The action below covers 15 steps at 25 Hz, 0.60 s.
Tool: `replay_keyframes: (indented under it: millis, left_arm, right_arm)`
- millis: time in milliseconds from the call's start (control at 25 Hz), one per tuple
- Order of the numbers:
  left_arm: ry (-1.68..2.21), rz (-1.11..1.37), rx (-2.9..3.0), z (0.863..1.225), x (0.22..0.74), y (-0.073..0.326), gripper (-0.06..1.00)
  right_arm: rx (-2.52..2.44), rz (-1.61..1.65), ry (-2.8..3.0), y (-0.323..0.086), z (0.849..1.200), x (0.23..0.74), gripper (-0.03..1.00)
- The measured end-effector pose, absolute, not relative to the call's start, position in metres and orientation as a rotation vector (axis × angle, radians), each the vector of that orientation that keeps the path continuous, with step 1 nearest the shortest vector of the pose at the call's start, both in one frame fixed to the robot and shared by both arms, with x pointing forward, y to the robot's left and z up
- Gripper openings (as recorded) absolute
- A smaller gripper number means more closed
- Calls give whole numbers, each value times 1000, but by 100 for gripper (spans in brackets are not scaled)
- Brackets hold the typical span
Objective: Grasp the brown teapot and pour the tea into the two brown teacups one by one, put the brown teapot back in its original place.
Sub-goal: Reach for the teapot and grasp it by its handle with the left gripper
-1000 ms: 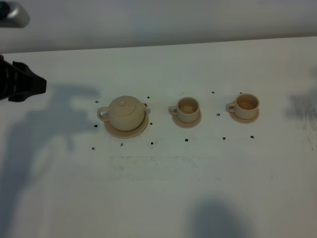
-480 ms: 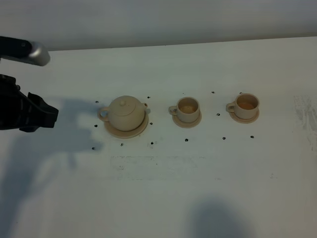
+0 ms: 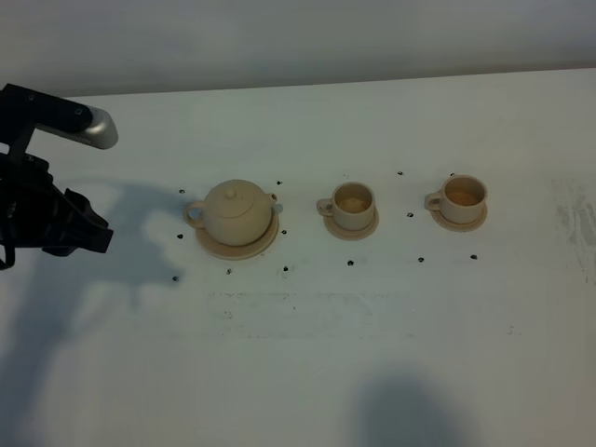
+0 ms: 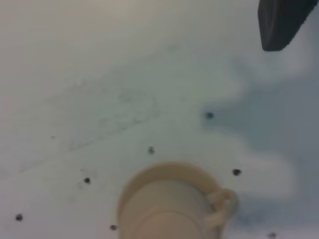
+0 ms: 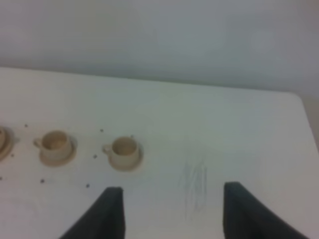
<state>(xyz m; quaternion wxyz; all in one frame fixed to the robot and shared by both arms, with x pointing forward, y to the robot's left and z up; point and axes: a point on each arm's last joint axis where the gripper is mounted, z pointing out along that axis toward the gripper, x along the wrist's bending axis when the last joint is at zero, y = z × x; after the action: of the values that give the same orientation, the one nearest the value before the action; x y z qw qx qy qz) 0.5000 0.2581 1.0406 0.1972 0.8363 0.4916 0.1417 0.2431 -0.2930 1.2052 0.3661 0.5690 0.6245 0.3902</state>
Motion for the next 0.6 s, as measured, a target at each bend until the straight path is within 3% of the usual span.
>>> replay_keyframes:
  millis: [600]
  left_arm:
    - [1316,540,2386,1053,508,263,41]
  right_arm:
    - [1464,1052,1582,-292,1078,217,45]
